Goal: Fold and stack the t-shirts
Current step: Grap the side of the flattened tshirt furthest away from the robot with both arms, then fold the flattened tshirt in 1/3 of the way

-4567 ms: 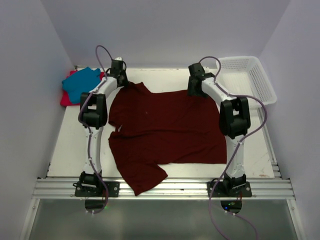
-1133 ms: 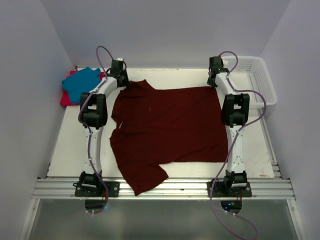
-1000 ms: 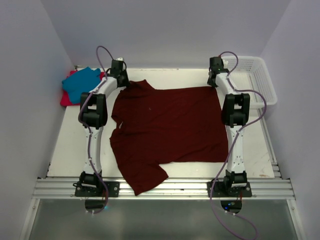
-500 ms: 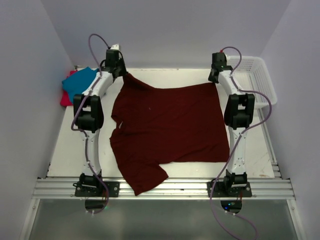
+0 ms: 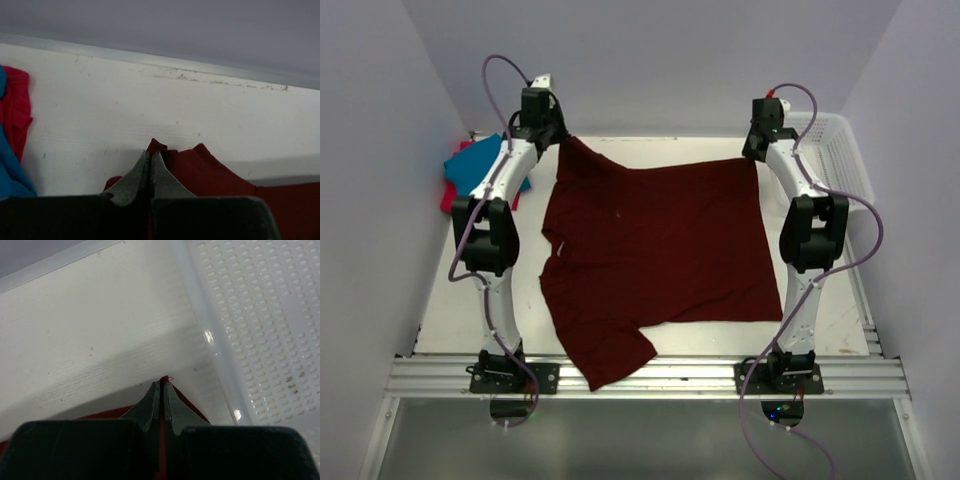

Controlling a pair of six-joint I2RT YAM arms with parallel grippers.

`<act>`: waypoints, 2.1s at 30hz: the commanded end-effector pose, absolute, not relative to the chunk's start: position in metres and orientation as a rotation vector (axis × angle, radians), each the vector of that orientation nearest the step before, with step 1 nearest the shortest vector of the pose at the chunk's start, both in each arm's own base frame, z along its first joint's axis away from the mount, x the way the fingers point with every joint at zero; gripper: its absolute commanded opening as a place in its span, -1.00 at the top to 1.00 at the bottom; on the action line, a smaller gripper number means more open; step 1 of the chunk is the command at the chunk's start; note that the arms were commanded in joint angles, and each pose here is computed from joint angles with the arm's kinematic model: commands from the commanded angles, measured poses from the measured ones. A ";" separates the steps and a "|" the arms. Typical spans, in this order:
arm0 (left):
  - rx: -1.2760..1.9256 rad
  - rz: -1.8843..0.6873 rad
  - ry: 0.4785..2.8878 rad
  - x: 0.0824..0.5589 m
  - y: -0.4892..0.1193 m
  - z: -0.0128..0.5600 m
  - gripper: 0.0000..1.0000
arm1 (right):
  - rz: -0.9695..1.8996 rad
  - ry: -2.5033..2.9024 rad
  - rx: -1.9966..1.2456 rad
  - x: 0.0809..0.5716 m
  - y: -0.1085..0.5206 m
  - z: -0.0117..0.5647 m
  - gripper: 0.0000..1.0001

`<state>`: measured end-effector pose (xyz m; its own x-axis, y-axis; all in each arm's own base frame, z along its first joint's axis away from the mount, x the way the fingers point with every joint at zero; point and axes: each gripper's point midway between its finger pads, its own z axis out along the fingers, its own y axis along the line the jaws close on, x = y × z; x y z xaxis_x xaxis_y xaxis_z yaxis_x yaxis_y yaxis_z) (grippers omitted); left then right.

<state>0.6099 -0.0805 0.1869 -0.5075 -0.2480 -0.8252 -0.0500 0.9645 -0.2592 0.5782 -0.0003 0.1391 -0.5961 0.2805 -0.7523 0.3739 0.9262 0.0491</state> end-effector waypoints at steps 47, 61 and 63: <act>-0.225 -0.242 2.357 0.349 -0.071 0.148 1.00 | -0.316 2.426 0.549 0.435 -0.013 0.100 1.00; -0.205 -0.297 2.378 0.339 -0.082 0.140 1.00 | -0.386 2.412 0.568 0.429 -0.022 0.100 1.00; -0.205 -0.297 2.383 0.337 -0.082 0.140 1.00 | -0.384 2.419 0.568 0.427 -0.022 0.099 1.00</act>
